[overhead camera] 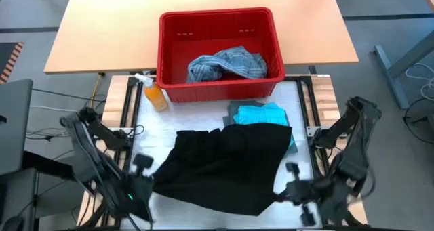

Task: Fold Laundry from Bin
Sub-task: Fold the black shirt

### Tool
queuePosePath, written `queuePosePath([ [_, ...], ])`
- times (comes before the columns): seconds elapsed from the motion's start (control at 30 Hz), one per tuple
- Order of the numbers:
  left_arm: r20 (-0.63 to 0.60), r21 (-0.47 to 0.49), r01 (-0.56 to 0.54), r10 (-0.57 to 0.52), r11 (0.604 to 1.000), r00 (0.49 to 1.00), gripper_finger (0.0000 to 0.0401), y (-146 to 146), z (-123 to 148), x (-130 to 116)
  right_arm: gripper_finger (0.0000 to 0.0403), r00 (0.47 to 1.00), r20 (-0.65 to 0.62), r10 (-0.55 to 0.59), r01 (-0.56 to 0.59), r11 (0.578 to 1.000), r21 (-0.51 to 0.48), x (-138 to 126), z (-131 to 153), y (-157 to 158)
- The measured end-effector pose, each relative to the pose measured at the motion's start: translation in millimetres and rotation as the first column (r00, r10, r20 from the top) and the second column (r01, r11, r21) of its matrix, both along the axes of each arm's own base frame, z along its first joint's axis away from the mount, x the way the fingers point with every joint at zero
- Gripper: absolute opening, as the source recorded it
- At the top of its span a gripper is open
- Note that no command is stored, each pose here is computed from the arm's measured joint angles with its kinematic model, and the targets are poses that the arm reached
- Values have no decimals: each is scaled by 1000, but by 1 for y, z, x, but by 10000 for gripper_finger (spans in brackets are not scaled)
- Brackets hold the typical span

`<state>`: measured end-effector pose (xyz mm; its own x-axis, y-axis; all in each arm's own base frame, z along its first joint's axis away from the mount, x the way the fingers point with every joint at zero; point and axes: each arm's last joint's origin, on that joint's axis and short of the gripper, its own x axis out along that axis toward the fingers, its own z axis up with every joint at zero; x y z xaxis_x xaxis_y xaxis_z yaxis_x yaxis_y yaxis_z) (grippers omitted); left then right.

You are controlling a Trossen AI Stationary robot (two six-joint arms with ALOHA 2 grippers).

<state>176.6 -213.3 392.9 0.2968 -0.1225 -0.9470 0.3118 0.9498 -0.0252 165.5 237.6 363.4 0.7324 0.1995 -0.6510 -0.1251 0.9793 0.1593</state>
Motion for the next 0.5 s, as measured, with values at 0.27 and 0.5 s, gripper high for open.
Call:
queuePosePath([
  [0.27,-116,-80,92,-101,993,988,0,-48,-82,19,17,993,-87,-85,100,979,180,17,-77,54],
  [0.5,8,-186,268,-271,945,963,0,-71,-146,36,17,995,-63,-81,95,959,268,34,-109,87],
])
